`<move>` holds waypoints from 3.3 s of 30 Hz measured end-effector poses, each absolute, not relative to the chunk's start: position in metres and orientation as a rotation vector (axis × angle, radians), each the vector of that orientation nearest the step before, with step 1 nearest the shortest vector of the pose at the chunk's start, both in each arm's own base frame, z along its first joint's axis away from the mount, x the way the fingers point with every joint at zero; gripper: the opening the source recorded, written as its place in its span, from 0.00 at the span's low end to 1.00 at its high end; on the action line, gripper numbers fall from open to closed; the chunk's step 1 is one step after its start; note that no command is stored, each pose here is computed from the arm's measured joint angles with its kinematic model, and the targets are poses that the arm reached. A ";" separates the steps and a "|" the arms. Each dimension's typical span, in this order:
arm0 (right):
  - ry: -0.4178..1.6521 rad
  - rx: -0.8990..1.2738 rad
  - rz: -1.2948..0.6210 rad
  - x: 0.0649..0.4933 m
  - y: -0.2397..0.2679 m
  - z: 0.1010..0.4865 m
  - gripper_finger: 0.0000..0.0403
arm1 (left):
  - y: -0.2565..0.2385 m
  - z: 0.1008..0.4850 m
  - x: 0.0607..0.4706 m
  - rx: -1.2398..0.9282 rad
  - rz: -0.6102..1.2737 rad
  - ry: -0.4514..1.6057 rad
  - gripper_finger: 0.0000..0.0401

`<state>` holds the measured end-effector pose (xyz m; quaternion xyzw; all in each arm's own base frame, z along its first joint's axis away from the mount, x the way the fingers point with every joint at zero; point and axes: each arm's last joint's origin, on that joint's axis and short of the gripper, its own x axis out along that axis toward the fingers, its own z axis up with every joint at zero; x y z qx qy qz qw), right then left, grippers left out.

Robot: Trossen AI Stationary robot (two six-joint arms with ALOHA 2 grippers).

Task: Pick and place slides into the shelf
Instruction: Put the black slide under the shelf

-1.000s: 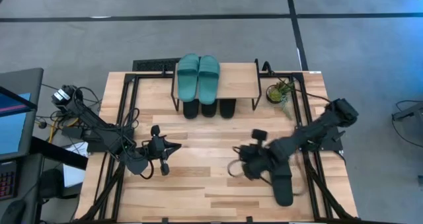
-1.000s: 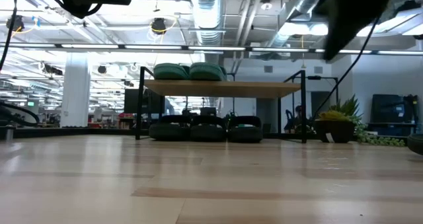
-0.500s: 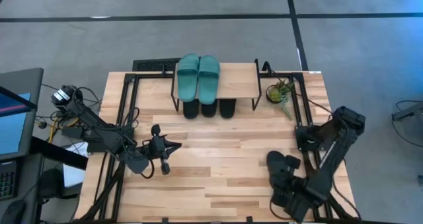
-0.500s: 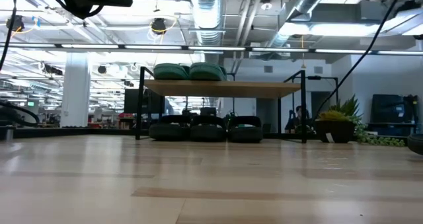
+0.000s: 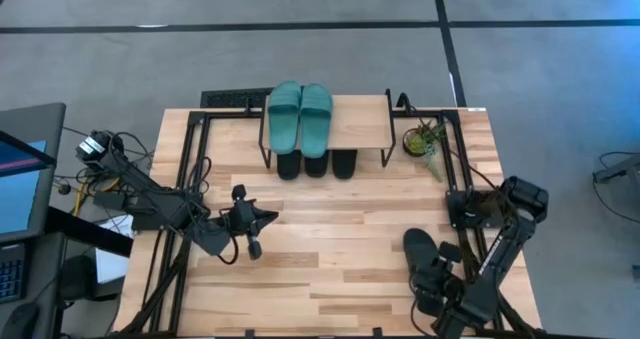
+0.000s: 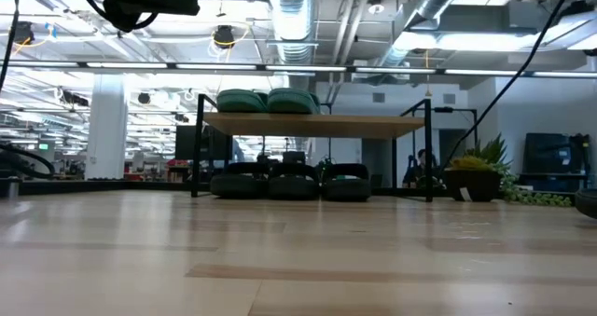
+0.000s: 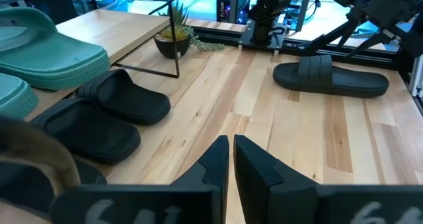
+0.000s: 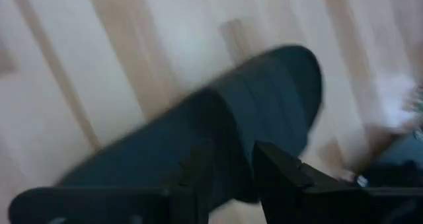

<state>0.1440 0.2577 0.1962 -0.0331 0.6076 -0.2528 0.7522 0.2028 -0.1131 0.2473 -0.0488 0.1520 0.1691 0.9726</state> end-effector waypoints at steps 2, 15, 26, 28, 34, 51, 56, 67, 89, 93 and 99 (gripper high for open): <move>1.334 -0.092 -0.547 0.139 0.260 0.195 0.26 | -0.113 0.247 0.203 -0.099 0.341 0.306 0.03; 1.353 -0.191 -0.510 0.128 0.256 0.183 0.25 | -0.109 0.247 0.205 -0.114 0.362 0.303 0.03; 1.350 -0.216 -0.455 0.127 0.254 0.170 0.25 | -0.109 0.248 0.205 -0.139 0.386 0.290 0.03; 1.348 -0.215 -0.456 0.127 0.253 0.169 0.25 | -0.109 0.248 0.205 -0.145 0.393 0.285 0.03; 1.353 -0.239 -0.488 0.126 0.249 0.168 0.25 | -0.109 0.248 0.205 -0.163 0.397 0.279 0.03; 1.346 -0.319 -0.472 0.131 0.241 0.164 0.25 | -0.108 0.248 0.205 -0.179 0.414 0.266 0.03; 1.316 -0.332 -0.465 0.134 0.240 0.164 0.20 | -0.108 0.248 0.205 -0.182 0.414 0.265 0.03; 1.326 -0.331 -0.454 0.139 0.239 0.163 0.02 | -0.108 0.248 0.205 -0.182 0.415 0.265 0.03; 1.272 -0.335 -0.592 0.171 0.219 0.184 0.00 | -0.108 0.247 0.204 -0.173 0.417 0.274 0.03; 1.256 -0.334 -0.605 0.177 0.218 0.191 0.00 | -0.108 0.247 0.204 -0.169 0.417 0.278 0.03; 1.220 -0.357 -0.641 0.192 0.209 0.199 0.00 | -0.108 0.247 0.204 -0.155 0.414 0.281 0.03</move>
